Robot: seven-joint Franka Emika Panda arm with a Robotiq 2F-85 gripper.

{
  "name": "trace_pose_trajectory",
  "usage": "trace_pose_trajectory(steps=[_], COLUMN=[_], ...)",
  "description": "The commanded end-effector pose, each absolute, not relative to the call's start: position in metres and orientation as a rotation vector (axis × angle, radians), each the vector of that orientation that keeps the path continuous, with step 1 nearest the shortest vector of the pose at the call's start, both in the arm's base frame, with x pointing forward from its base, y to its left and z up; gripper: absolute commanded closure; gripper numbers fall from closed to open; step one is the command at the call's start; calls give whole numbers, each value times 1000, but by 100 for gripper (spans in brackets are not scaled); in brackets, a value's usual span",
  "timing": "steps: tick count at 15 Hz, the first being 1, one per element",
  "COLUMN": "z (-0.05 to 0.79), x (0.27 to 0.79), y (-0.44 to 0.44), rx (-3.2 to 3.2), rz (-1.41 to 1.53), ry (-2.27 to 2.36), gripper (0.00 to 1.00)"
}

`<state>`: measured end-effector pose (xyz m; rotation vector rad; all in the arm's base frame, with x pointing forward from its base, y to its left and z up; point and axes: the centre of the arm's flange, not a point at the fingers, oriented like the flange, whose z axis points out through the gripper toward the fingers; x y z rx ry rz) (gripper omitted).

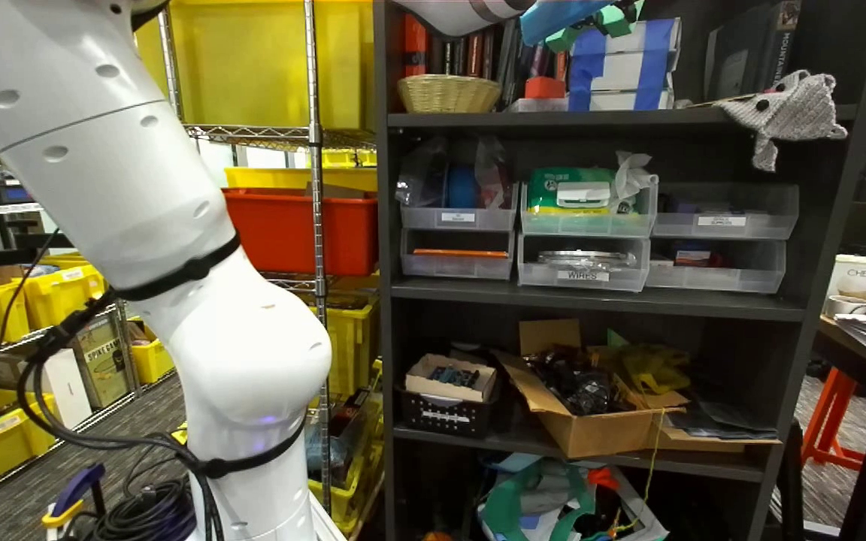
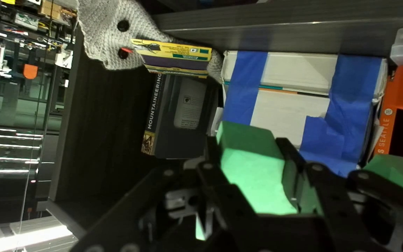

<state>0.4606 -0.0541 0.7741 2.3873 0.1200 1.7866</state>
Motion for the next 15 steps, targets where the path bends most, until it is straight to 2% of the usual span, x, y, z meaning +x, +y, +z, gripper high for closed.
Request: trace_pose_trajectory(steps=[1, 15], z=[772, 738], x=[453, 499], y=[-56, -85], rx=[2334, 2283], rz=[1796, 1719], ry=[125, 113], gripper=[82, 82])
